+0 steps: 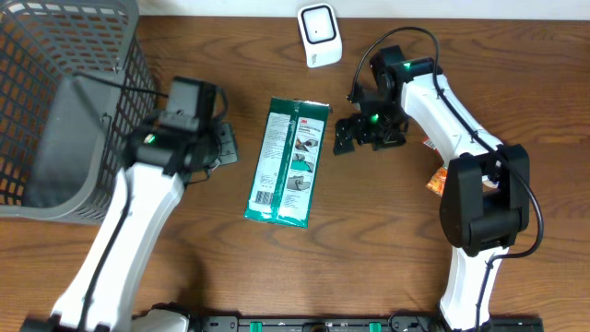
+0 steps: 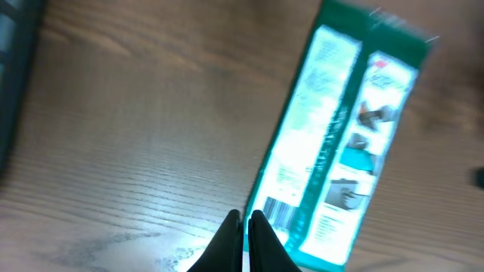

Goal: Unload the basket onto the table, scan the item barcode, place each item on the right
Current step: 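Bring the left gripper in and grasp the 3M package with both grippers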

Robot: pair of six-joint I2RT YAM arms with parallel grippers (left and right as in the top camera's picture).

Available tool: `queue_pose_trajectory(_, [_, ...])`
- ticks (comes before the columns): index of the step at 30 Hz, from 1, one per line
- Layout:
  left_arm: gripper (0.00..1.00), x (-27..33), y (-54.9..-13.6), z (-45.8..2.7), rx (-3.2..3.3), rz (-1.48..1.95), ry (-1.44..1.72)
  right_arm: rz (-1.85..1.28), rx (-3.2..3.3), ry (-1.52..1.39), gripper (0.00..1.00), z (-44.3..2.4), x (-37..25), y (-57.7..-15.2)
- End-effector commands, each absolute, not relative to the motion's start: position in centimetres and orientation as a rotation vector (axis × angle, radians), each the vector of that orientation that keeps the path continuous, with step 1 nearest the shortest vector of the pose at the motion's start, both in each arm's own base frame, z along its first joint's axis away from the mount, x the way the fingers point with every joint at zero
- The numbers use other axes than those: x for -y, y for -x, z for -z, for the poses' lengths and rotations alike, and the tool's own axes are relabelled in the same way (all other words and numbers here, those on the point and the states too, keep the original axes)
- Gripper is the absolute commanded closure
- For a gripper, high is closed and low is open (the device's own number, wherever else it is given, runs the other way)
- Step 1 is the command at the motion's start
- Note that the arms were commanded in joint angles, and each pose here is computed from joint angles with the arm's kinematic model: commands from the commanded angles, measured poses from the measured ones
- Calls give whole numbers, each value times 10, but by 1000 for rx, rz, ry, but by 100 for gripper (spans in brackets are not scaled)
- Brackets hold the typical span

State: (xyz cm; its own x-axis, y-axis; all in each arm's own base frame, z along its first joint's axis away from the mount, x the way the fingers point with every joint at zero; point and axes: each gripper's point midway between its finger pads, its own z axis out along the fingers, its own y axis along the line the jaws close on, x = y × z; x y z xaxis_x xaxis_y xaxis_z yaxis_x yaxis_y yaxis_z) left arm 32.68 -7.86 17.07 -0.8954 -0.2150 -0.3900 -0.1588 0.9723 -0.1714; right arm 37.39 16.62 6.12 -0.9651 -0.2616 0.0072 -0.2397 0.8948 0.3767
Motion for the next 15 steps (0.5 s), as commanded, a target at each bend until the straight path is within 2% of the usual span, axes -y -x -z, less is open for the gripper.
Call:
queue_pose_trajectory(1, [93,76,-337,-135,-2781,110,265,816,2940,-425,1,-70,-194,-369])
queue_pose_trajectory(15, [93,96,-377,-42,-2884,58,93,817,2907,-301,3,-32,-209,-349])
